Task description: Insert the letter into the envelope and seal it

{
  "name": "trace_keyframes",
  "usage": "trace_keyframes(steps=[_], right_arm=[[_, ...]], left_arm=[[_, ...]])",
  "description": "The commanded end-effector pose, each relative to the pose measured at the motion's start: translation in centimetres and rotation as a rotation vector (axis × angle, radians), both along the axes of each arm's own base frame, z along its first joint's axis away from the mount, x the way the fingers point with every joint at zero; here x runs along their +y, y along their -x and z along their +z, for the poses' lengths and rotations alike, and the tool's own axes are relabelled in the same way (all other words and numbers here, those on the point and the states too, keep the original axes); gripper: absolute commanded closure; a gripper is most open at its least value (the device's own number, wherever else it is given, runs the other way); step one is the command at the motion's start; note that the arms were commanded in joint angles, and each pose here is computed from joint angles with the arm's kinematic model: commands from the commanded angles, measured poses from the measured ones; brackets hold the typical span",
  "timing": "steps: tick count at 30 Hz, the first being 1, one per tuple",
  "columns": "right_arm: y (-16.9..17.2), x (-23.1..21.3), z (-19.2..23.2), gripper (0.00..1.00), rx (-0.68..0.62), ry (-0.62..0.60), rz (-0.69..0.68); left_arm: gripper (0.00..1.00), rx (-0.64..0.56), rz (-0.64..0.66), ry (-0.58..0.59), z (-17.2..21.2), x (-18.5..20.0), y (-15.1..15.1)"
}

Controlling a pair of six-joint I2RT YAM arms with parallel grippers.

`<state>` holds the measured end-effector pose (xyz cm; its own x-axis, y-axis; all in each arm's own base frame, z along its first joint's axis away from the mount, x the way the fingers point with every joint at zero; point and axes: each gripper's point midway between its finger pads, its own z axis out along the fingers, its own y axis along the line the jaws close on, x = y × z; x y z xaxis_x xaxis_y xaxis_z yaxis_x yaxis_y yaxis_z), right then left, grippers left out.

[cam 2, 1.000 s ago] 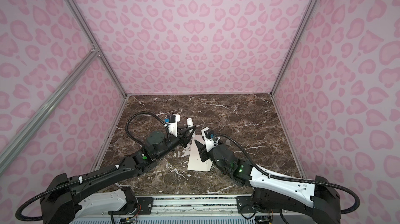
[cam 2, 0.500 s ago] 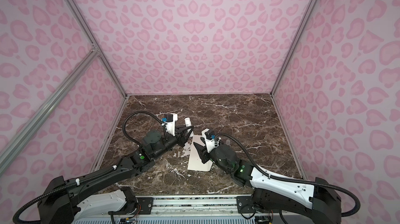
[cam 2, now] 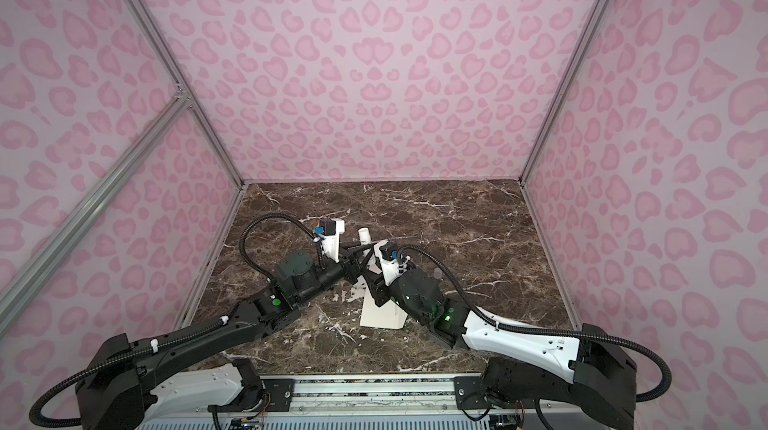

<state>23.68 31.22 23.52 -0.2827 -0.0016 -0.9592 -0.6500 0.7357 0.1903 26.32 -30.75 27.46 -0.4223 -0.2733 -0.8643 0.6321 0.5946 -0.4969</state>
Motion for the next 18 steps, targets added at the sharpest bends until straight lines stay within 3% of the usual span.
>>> trace_keyframes(steps=[1,11,18], right_arm=[[-0.9,-0.2,1.3,0.57,-0.025,-0.044,-0.044],[-1.9,-0.6,1.2,0.65,-0.017,-0.037,-0.067],[-1.7,-0.4,1.2,0.79,-0.020,-0.037,-0.043]], left_arm=[[0.96,-0.029,-0.011,0.043,1.3,-0.4,0.1],[0.96,-0.023,-0.021,0.044,1.1,-0.7,0.2],[0.96,-0.017,-0.045,0.046,1.0,-1.0,0.5]])
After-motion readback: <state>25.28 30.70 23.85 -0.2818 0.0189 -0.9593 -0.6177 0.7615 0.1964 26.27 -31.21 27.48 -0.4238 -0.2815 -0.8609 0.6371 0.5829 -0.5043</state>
